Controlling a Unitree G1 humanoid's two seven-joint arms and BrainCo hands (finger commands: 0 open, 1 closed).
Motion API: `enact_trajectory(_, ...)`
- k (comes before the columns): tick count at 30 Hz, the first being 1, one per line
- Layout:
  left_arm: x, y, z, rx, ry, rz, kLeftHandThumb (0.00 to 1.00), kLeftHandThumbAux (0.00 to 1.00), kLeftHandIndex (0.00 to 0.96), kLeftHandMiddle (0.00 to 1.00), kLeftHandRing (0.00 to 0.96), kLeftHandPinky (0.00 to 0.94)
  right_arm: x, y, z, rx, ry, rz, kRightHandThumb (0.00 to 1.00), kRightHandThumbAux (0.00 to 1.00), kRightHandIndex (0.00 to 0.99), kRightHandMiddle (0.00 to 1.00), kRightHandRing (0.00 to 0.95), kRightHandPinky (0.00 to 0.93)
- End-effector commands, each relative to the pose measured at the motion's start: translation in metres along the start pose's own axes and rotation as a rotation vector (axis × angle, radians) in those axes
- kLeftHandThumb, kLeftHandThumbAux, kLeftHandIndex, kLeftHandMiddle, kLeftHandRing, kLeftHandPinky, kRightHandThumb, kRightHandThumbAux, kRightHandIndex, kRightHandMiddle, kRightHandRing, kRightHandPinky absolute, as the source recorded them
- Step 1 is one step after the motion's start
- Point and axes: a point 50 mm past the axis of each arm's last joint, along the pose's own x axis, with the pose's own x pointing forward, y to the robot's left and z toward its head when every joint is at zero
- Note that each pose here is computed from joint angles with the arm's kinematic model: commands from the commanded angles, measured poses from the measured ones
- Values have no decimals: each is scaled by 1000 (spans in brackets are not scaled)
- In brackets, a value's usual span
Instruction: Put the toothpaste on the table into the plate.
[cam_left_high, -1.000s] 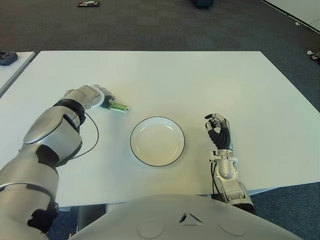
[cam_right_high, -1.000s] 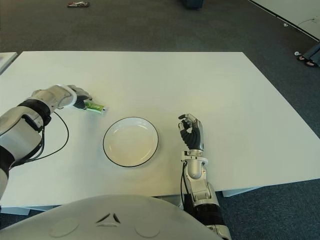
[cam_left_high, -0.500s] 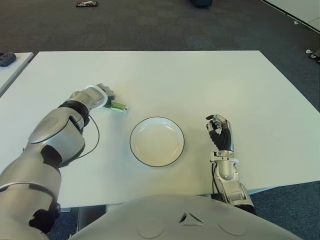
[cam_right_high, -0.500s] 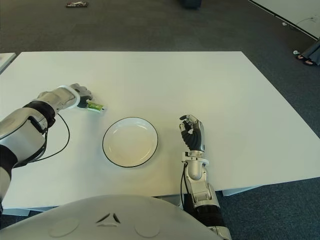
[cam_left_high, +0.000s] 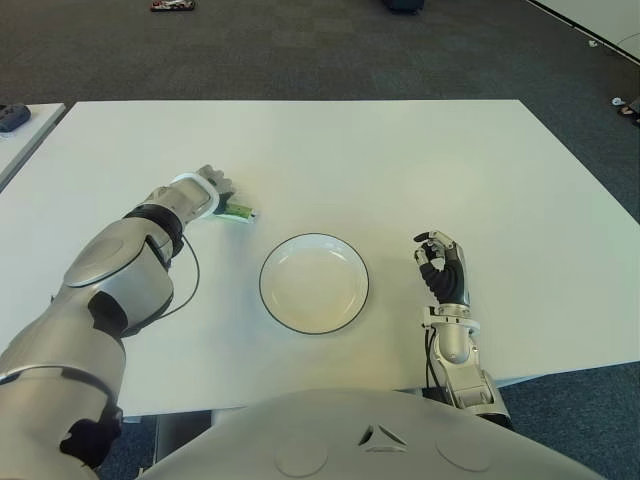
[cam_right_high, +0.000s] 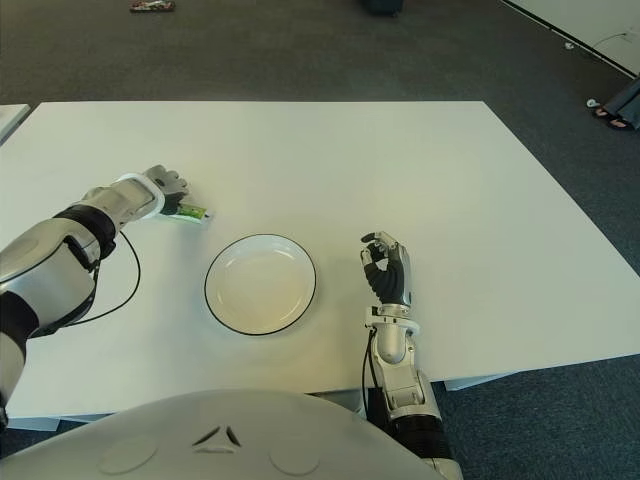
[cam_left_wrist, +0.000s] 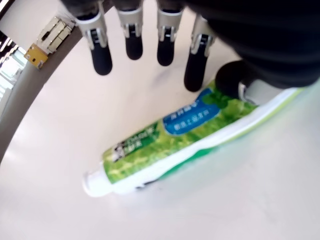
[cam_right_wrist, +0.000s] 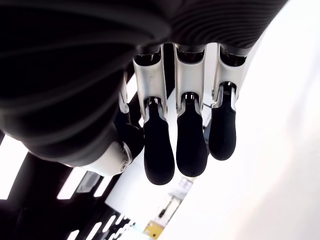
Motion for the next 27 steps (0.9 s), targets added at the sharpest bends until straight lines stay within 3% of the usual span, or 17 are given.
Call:
enact_trajectory(1,-4,-84,77,112,-232,-252,650,398,373,119,101,181,-1,-1,-4,-19,37,12,702,731,431,655,634,520)
enact_trajectory(8,-7,-99,83,136,-228,-243,687,444,424,124,105,175,0,-1,-3,-15,24,11,702,730,432,656,635,528)
enact_trajectory(9,-5,-83,78,66,-226,-196,688,446,425,124,105,175,0,-1,-3,-14,22,10,702,730,432,656,634,527)
enact_trajectory(11,-8,-51,67,-50,-231,-107,749,584,430,330,356,394,0,-1,-3,-12,17,8,703,730,432,659,640,541)
enact_trajectory(12,-6,-57,69,-42,-234,-132,782,615,431,384,428,455,0,-1,-2,-11,15,8,703,730,432,661,642,547)
enact_trajectory(14,-4,-67,73,-60,-223,-187,746,663,420,324,324,351,0,-1,-2,-10,14,9,702,731,431,659,639,535)
enact_trajectory(16,-4,-63,71,-173,-192,-214,731,685,420,344,342,388,0,-1,-2,-9,13,10,701,731,431,657,636,526)
enact_trajectory(17,-4,-60,69,-228,-179,-225,771,679,433,379,399,446,0,-1,-2,-8,12,10,700,731,431,655,636,525)
enact_trajectory(18,-5,-74,71,-182,-185,-269,786,677,438,391,420,467,0,-1,-2,-7,11,10,700,731,431,655,636,524)
enact_trajectory(20,-8,-91,73,-109,-200,-321,751,692,421,294,326,315,0,-1,-2,-6,10,9,700,731,431,655,637,525)
enact_trajectory(21,-7,-90,73,-115,-200,-321,746,694,419,280,312,294,0,-1,-2,-7,11,9,700,731,431,655,637,525)
enact_trajectory(23,-6,-58,68,-261,-202,-299,731,698,420,326,352,339,0,-2,-2,-7,14,10,701,731,431,653,635,518)
enact_trajectory(25,-2,-56,79,-264,-231,-344,725,695,424,360,363,353,0,-2,-2,-7,19,14,701,731,431,648,629,509)
enact_trajectory(26,-2,-65,83,-235,-236,-368,723,692,426,372,362,353,0,-2,-3,-7,21,15,701,731,431,646,626,505)
enact_trajectory(27,-2,-71,85,-217,-240,-383,694,584,337,315,309,315,0,-1,-3,-7,21,16,701,731,431,643,623,497)
